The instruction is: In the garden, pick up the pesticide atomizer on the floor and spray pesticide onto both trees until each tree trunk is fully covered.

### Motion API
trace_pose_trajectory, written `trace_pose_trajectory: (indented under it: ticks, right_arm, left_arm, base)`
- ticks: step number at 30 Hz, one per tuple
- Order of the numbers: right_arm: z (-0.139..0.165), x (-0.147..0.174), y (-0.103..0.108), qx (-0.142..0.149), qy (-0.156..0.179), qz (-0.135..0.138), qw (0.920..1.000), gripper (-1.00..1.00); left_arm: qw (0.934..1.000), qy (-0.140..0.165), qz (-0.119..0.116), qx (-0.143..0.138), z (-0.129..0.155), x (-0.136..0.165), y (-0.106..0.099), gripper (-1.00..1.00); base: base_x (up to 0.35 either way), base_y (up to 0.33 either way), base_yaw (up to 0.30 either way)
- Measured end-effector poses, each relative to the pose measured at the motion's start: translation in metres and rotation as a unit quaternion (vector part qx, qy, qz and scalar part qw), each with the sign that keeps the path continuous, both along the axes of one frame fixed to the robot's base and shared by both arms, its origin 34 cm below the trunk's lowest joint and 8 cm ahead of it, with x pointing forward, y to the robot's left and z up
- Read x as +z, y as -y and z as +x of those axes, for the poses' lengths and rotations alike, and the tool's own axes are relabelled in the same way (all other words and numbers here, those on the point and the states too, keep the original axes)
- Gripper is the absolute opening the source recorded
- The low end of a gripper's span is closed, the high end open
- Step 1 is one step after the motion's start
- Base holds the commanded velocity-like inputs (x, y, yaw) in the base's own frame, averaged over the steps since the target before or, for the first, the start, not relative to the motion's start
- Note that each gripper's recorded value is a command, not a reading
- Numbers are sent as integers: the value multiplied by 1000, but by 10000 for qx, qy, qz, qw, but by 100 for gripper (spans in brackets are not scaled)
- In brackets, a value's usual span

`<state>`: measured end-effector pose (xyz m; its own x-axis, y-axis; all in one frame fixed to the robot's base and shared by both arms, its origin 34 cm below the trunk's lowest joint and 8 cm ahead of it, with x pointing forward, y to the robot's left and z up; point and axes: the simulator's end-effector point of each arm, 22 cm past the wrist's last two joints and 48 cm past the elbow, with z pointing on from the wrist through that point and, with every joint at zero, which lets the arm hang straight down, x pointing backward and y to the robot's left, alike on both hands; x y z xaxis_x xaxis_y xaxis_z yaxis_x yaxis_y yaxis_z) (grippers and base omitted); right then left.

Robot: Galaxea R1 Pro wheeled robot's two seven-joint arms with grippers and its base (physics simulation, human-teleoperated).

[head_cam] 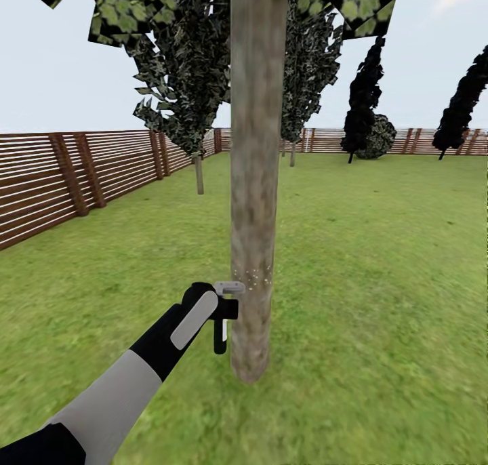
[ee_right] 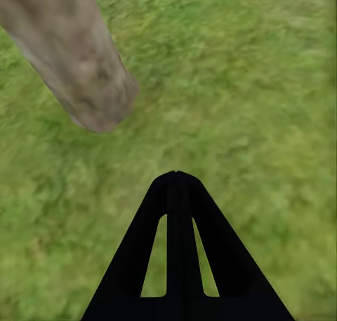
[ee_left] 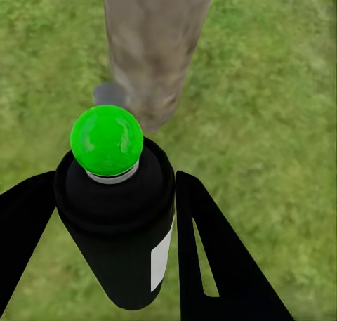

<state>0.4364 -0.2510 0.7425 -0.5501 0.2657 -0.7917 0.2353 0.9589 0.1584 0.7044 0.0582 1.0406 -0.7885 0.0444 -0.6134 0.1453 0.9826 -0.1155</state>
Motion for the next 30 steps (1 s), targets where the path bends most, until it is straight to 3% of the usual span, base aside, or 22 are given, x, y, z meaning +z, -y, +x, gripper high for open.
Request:
trace_pose_trajectory:
  ticks: [4, 6, 7, 10, 13, 15, 20, 23, 27, 30]
  right_arm:
    - [0, 0, 0, -1, -4, 1, 10000, -100]
    - [0, 0, 0, -5, -6, 4, 10000, -100]
    - [-1, -1, 0, -7, -9, 4, 10000, -100]
    - [-1, -1, 0, -8, -10, 8, 10000, -100]
    - [-1, -1, -1, -14, -12, 13, 10000, -100]
    - [-1, -1, -1, -14, -14, 15, 10000, -100]
    - [-1, -1, -1, -17, -23, 14, 10000, -100]
    - [-2, -1, -1, -15, -26, 17, 10000, -100]
    - [-2, -2, -2, -15, -36, 24, 10000, -100]
    - [-2, -2, -5, -10, -42, 50, 10000, -100]
  left_arm:
    - [10000, -7, -8, -17, -1, 1, 1, -100]
    - [9999, -111, 72, -87, -5, -2, 0, -100]
    - [9994, -214, 241, -161, -8, -2, -3, -100]
    - [9990, -53, 411, -180, 9, 33, -5, -100]
    - [9990, 305, 200, -239, 38, 104, 7, -100]
    - [9988, 428, 164, -184, 48, 131, 7, -100]
    - [9974, 678, -175, -182, 62, 206, 19, -100]
    - [9952, 863, -415, -204, 65, 269, 28, -100]
    - [9922, 1025, -619, -344, 58, 325, 46, -100]
    - [9908, 1006, -765, -490, 51, 342, 57, -100]
  base:
    - [0, 9, -6]
    - [0, 1, -1]
    - [0, 0, 0]
    - [0, 0, 0]
    - [0, 0, 0]
    - [0, 0, 0]
    - [0, 0, 0]
    - [0, 0, 0]
    - [0, 0, 0]
    - [0, 0, 0]
